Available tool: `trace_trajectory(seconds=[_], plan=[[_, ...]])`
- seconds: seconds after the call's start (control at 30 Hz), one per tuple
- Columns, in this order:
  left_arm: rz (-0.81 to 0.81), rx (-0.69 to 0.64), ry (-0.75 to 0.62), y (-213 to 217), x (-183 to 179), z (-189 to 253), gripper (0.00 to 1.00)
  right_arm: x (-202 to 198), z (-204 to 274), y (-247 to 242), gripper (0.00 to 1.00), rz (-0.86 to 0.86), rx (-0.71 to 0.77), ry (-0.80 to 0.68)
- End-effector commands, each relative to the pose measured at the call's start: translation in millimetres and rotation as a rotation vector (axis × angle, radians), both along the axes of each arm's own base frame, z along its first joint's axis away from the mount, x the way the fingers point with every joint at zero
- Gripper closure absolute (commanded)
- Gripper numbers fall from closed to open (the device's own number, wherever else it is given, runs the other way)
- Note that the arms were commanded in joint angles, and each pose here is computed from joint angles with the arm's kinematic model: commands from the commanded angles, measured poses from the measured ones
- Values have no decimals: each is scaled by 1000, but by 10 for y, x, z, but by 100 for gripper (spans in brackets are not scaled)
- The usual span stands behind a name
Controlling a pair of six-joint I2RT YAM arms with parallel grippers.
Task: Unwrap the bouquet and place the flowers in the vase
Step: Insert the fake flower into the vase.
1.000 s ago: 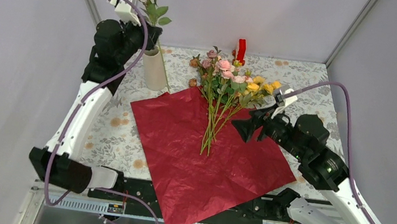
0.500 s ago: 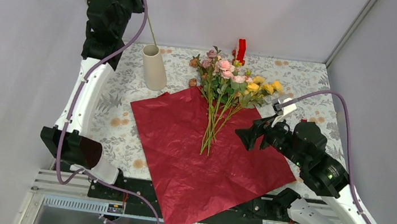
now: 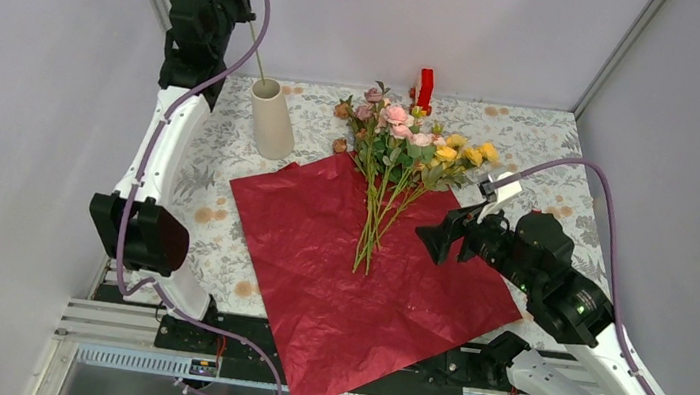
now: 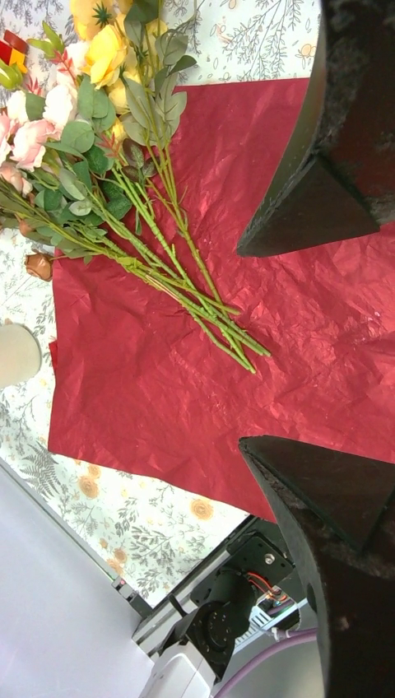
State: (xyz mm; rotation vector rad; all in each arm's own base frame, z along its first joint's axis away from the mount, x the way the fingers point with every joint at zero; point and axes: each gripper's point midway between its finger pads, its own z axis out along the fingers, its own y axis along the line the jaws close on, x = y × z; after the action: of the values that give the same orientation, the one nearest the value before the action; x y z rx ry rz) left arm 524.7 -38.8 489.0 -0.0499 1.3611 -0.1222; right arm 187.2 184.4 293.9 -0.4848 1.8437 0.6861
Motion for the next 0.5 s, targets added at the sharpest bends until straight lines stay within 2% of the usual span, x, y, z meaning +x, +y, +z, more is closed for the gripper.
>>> trace_trajectory(seconds=[0.0,0.17,0.3,0.47], plan=[[-30,24,-54,-50,39,32,100,30,28,-35,14,-17,-23,-18],[-94,26,-26,-171,122,-257,100,33,19,-31,13,-16,-30,-10],[-132,45,-59,-241,114,-498,100,40,14,-26,13,-18,-29,-5],[-120,50,-21,-219,134,-910,100,30,21,-32,13,-19,-27,-3]])
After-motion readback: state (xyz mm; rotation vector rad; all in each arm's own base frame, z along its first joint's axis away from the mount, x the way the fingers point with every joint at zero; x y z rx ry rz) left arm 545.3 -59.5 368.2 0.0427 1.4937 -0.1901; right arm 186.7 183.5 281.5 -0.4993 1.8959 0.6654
